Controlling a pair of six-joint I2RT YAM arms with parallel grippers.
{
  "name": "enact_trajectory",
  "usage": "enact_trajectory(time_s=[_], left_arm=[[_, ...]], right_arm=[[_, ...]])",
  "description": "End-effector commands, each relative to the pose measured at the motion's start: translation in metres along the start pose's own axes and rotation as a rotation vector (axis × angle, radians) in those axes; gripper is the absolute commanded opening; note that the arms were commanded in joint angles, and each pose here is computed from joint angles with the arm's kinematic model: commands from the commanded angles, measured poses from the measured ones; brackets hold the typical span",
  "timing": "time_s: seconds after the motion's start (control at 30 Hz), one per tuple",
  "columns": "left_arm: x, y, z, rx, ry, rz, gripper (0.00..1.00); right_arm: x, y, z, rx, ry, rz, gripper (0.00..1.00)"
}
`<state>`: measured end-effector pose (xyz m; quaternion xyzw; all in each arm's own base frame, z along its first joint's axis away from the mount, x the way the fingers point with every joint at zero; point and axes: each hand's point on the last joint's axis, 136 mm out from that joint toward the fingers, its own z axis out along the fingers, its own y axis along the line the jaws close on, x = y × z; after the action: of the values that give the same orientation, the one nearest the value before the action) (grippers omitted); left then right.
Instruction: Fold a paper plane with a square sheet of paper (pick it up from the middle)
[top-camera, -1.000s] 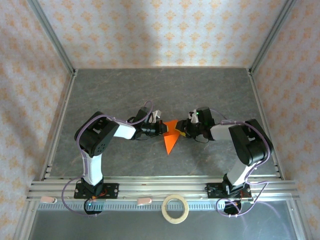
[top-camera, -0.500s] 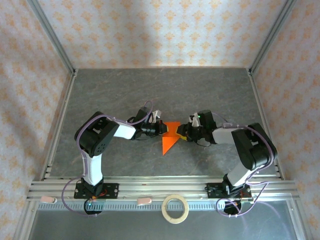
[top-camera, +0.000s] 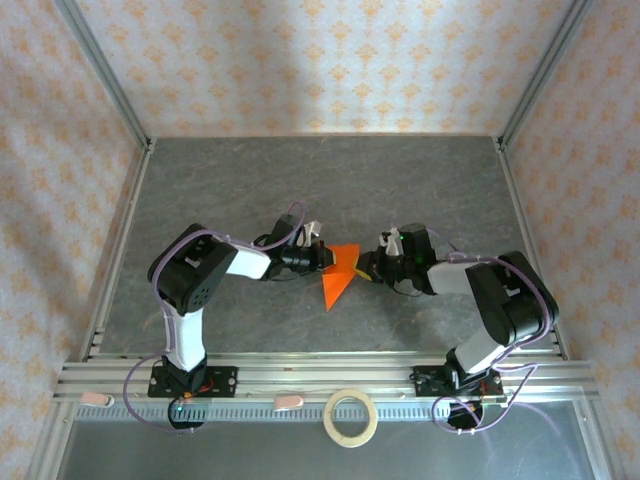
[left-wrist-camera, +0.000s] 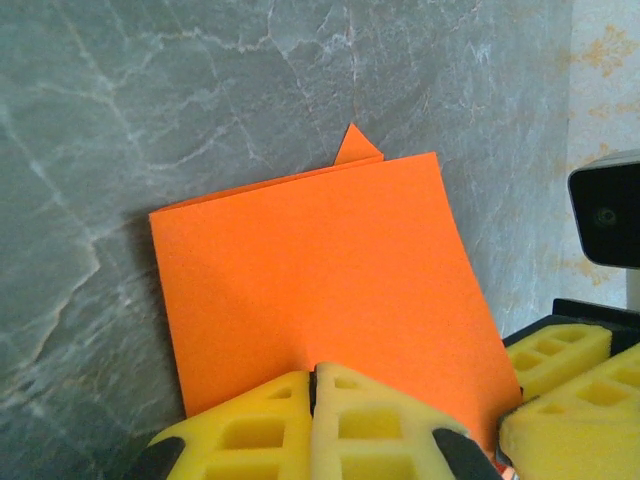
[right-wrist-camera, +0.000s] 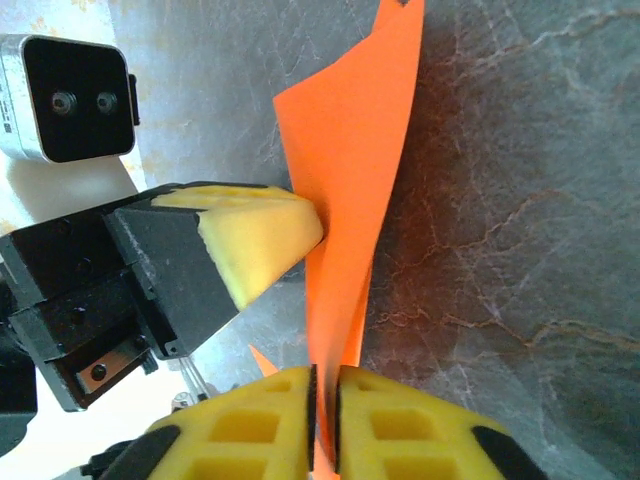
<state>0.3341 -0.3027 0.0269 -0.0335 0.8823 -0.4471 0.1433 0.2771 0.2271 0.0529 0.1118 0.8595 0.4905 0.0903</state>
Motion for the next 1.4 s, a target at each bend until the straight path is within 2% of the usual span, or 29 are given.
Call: enact_trajectory(time_s=[0.0, 0.03, 0.17, 0.33, 0.57, 0.7, 0.83, 1.0, 1.17, 1.37], left_arm=[[-0.003, -0.016, -0.013, 0.038, -0.009, -0.024, 0.0], [-0.008, -0.023, -0.016, 0.052, -0.023, -0.019, 0.0], [-0.022, -0.046, -0.03, 0.076, -0.076, 0.01, 0.11], [-0.017, -0.052, -0.037, 0.065, -0.082, 0.026, 0.08], [0.01, -0.029, -0.026, -0.008, -0.041, 0.012, 0.0], [0.015, -0.011, -0.02, -0.068, -0.031, 0.008, 0.0], [0.026, 0.001, -0.008, -0.067, 0.011, -0.006, 0.0], [0.035, 0.021, -0.002, -0.11, 0.036, -0.015, 0.0], [0.042, 0.033, 0.001, -0.147, 0.062, -0.004, 0.0], [0.041, 0.035, 0.001, -0.169, 0.068, 0.011, 0.0]], right_arm=[[-0.006, -0.009, 0.0, 0.048, -0.03, 0.014, 0.08], [-0.007, -0.013, 0.0, 0.065, -0.036, 0.02, 0.07], [-0.008, -0.017, -0.002, 0.072, -0.076, 0.066, 0.02], [-0.011, -0.014, -0.008, 0.051, -0.172, 0.131, 0.01], [0.0, -0.015, -0.009, 0.035, -0.241, 0.206, 0.01], [0.005, -0.012, -0.01, 0.012, -0.247, 0.229, 0.02], [0.009, 0.001, -0.009, -0.047, -0.214, 0.215, 0.03], [0.011, 0.01, -0.006, -0.062, -0.172, 0.157, 0.12], [0.008, 0.006, 0.0, -0.04, -0.122, 0.118, 0.27], [-0.002, 0.006, 0.003, -0.042, -0.083, 0.069, 0.33]])
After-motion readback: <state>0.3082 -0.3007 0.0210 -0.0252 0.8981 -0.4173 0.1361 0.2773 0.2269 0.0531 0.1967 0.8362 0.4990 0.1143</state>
